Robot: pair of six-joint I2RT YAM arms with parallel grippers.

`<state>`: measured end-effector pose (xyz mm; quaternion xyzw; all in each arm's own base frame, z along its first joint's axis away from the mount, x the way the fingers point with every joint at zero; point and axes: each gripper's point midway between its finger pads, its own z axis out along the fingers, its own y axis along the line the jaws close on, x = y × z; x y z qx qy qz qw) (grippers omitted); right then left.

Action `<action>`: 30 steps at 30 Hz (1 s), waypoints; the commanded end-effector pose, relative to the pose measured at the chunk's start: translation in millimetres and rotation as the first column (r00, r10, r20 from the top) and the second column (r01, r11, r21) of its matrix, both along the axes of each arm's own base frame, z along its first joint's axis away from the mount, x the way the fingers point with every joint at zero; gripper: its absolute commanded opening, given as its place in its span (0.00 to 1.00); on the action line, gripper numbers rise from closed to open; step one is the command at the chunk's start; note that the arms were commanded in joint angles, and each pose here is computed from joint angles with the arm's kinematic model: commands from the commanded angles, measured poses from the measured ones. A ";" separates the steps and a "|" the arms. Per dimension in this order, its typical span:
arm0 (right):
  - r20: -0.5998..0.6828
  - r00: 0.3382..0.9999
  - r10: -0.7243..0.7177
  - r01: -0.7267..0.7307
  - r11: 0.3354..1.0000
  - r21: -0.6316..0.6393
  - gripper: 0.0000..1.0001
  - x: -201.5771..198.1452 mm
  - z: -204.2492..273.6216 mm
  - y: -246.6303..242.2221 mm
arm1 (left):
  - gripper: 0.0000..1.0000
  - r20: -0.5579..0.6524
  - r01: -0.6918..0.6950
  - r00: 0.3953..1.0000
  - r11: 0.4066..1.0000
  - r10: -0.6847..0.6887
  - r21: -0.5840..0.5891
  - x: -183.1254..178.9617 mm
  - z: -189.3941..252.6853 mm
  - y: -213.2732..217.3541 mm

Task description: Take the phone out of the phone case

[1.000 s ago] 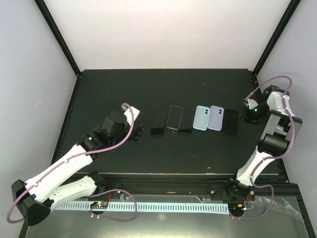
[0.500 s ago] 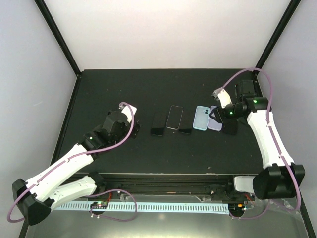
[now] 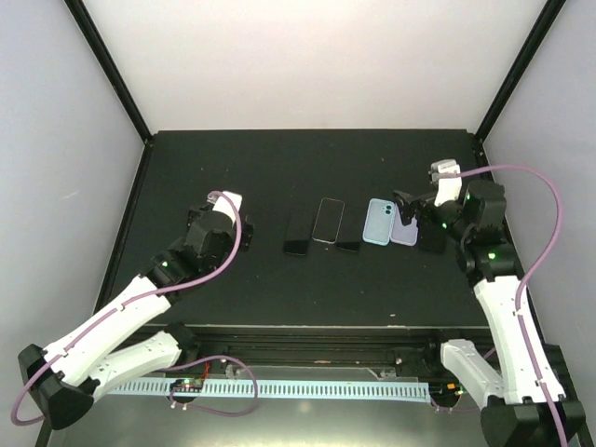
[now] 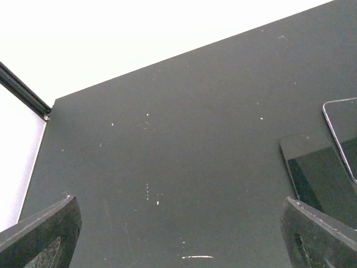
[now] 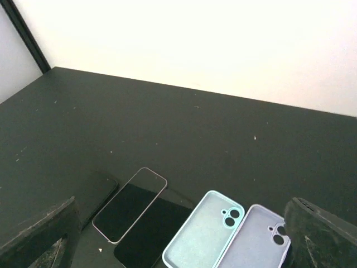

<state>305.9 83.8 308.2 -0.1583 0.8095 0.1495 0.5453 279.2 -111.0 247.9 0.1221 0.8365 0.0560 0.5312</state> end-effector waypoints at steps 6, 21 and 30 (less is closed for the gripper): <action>0.085 0.989 -0.125 0.109 0.978 0.177 1.00 3.1 -0.2 -10.1 | 0.99 0.054 -0.027 0.998 0.998 0.030 -0.051 0.2 16.8 5.2; 0.121 0.969 -0.213 0.188 0.964 0.190 1.00 -2.6 18.0 -25.9 | 0.99 0.108 -0.032 0.993 0.995 0.043 -0.100 0.3 31.4 6.3; 0.126 0.978 -0.166 0.143 0.974 0.175 1.00 -2.6 12.8 -19.1 | 0.99 0.091 -0.072 0.993 0.996 0.077 -0.061 2.9 25.3 11.7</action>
